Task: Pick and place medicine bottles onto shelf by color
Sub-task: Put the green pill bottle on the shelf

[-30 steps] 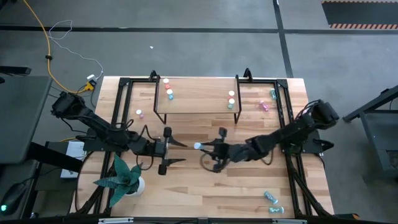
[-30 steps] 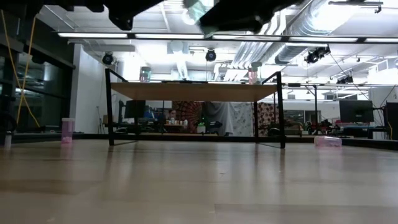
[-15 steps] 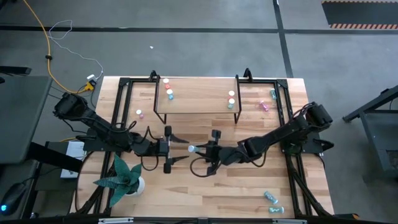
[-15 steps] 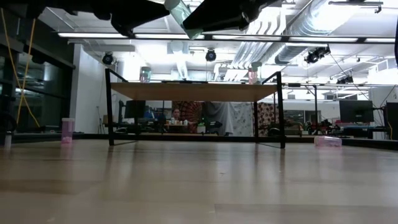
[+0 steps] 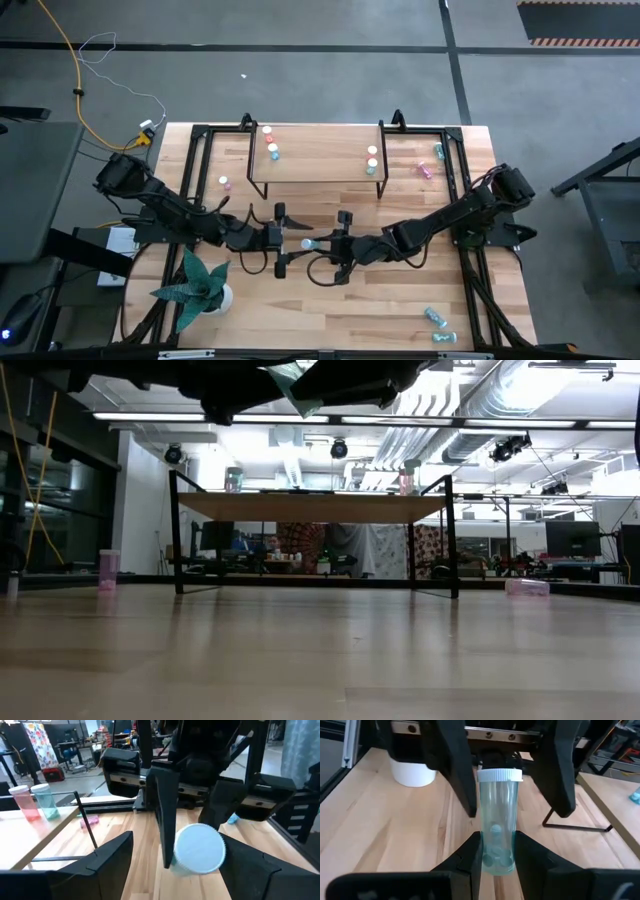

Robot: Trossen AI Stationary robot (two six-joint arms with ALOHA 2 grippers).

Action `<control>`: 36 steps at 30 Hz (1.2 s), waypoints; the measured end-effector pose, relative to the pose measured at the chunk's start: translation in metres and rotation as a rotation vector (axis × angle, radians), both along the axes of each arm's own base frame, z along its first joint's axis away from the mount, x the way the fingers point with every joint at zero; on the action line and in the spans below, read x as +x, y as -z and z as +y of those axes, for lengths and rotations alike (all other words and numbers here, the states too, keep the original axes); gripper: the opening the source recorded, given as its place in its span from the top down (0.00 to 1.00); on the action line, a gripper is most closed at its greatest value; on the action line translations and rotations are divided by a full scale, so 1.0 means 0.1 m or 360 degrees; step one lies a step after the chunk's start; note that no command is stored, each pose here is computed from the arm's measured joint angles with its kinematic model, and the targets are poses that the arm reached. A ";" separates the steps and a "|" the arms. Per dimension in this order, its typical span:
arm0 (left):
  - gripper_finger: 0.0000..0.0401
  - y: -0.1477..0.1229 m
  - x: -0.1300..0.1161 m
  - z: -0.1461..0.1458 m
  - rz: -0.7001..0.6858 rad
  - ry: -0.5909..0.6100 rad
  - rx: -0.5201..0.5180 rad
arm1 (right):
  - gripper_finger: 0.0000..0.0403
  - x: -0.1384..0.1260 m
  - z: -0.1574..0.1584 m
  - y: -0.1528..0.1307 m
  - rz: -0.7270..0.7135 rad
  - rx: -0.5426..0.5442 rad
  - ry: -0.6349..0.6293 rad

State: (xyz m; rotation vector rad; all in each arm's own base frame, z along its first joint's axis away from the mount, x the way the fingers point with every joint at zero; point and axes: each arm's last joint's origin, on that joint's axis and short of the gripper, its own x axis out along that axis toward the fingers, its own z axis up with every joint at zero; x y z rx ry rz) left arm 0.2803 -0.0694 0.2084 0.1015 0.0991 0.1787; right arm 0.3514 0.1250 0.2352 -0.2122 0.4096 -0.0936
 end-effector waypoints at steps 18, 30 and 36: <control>0.56 0.01 0.04 -0.02 0.0040 0.0036 0.0006 | 0.79 -0.01 -0.02 0.01 0.0002 -0.0037 0.0077; 0.78 0.01 0.04 -0.01 0.0035 0.0010 -0.0004 | 0.79 -0.01 -0.02 0.01 -0.0005 -0.0002 0.0090; 0.76 -0.04 -0.01 0.01 0.0059 -0.0068 -0.0025 | 0.71 -0.03 0.00 -0.01 -0.0023 0.0023 0.0179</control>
